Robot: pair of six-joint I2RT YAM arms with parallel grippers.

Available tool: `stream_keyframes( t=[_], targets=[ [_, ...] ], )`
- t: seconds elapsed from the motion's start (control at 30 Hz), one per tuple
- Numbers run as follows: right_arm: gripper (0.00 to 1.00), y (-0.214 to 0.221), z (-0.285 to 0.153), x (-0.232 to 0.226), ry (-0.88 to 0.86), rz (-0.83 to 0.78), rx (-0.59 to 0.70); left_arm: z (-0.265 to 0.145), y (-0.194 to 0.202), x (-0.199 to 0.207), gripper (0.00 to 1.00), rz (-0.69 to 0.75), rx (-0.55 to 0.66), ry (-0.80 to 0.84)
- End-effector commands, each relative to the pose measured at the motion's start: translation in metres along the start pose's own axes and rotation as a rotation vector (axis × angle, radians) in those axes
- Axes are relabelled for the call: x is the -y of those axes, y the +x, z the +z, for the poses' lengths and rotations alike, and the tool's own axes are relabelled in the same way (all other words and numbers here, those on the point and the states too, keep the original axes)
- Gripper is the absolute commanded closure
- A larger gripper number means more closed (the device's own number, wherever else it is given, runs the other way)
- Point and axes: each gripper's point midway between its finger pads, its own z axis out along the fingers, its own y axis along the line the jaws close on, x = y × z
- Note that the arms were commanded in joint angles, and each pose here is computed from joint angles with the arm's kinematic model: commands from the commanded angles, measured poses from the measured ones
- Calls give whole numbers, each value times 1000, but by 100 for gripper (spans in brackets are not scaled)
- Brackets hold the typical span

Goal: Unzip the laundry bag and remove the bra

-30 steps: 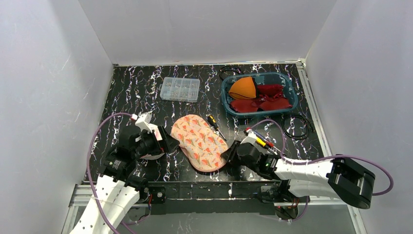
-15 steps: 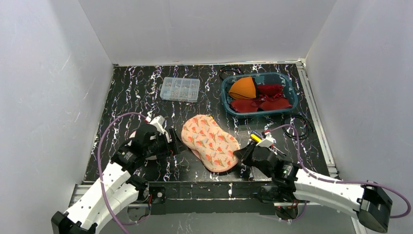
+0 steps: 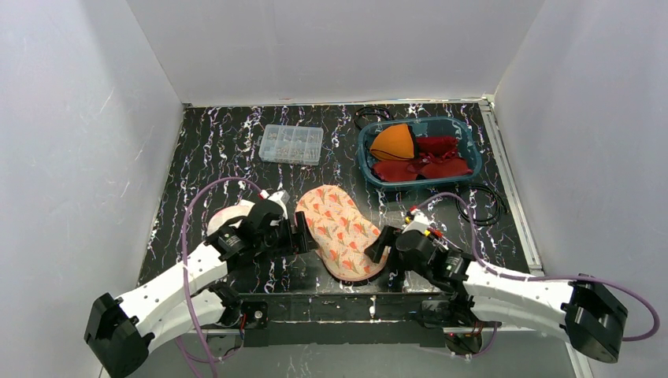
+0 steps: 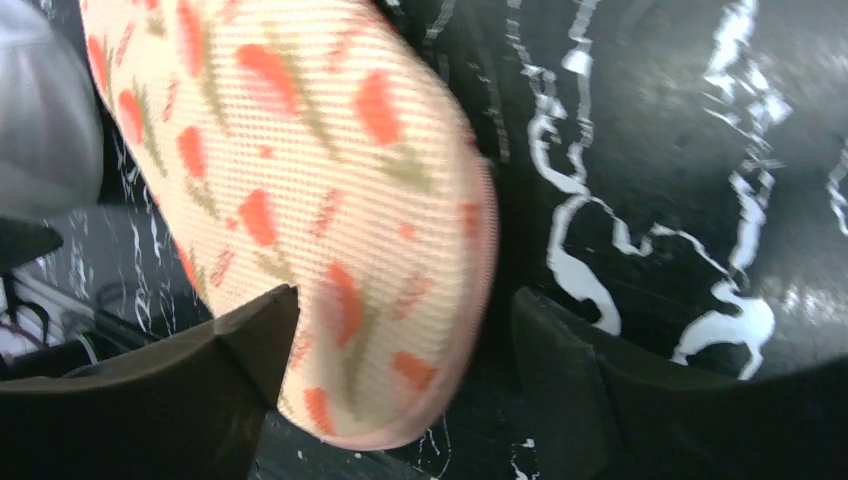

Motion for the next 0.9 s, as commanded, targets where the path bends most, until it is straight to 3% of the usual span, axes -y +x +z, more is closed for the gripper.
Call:
stream_keyframes(
  t=[0.0,0.1,0.2,0.33,0.43,0.67,0.87],
  targets=[
    [4,-14,-8,-35,-55,-114,-12,-4,-14,12,21,1,51,16],
    [1,-33,-15,-41,-14,-238,11,-8,-12,12,21,3,56,21],
    [1,-50,-12,-35,25,-325,-47,-14,-9,10,21,4,48,21],
    [2,-77,0,-32,-60,-277,-147,-24,-2,5,21,17,32,9],
    [4,-88,9,-37,-62,-325,-184,-31,3,-3,20,26,23,-14],
    [14,-83,41,-33,-61,-330,-229,-39,16,-12,20,31,1,-18],
    [27,-62,39,-32,-126,-217,-216,-39,18,-14,20,34,-3,-14]
  ],
)
